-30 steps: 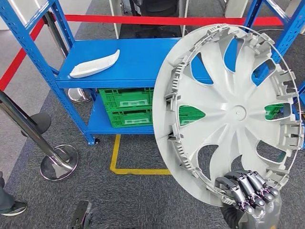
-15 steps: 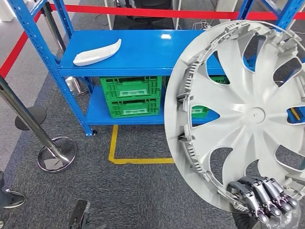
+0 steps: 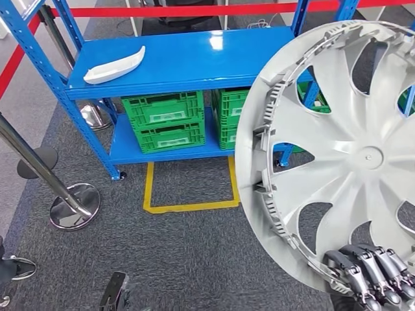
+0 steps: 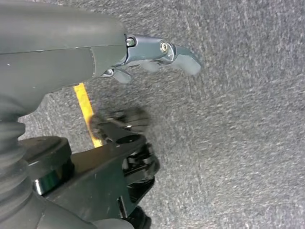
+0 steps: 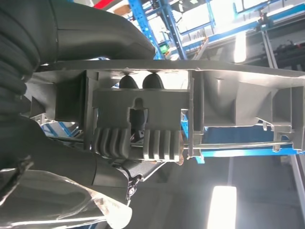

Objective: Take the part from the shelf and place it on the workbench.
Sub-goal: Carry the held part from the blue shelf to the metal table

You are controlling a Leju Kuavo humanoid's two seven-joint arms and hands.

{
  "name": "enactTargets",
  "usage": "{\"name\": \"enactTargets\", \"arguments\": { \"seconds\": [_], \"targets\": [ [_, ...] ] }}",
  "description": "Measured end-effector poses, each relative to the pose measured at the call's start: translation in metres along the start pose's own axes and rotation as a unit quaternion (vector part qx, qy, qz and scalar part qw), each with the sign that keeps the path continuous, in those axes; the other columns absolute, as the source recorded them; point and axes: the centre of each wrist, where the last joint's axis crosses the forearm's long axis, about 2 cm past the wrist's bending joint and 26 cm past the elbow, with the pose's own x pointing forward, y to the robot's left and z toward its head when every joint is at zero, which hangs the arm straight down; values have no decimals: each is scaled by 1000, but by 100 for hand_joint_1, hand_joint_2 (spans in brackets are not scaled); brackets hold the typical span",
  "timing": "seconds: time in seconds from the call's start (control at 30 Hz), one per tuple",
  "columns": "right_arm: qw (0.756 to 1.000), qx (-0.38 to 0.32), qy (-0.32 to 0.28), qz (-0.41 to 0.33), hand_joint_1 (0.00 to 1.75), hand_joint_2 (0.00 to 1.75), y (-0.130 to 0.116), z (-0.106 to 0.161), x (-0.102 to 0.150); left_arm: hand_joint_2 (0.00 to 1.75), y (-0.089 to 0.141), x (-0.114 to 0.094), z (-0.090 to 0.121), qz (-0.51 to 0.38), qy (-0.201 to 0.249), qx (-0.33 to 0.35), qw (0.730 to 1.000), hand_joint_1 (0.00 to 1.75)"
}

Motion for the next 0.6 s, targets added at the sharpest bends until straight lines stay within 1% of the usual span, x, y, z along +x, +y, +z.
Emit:
{"name": "enactTargets", "arguments": {
  "seconds": [0.6],
  "targets": [
    [1000, -6, -4, 8, 175, 175, -6, 1, -5, 175, 0, 2, -1, 2, 6, 0, 1000, 0]
  ]
}}
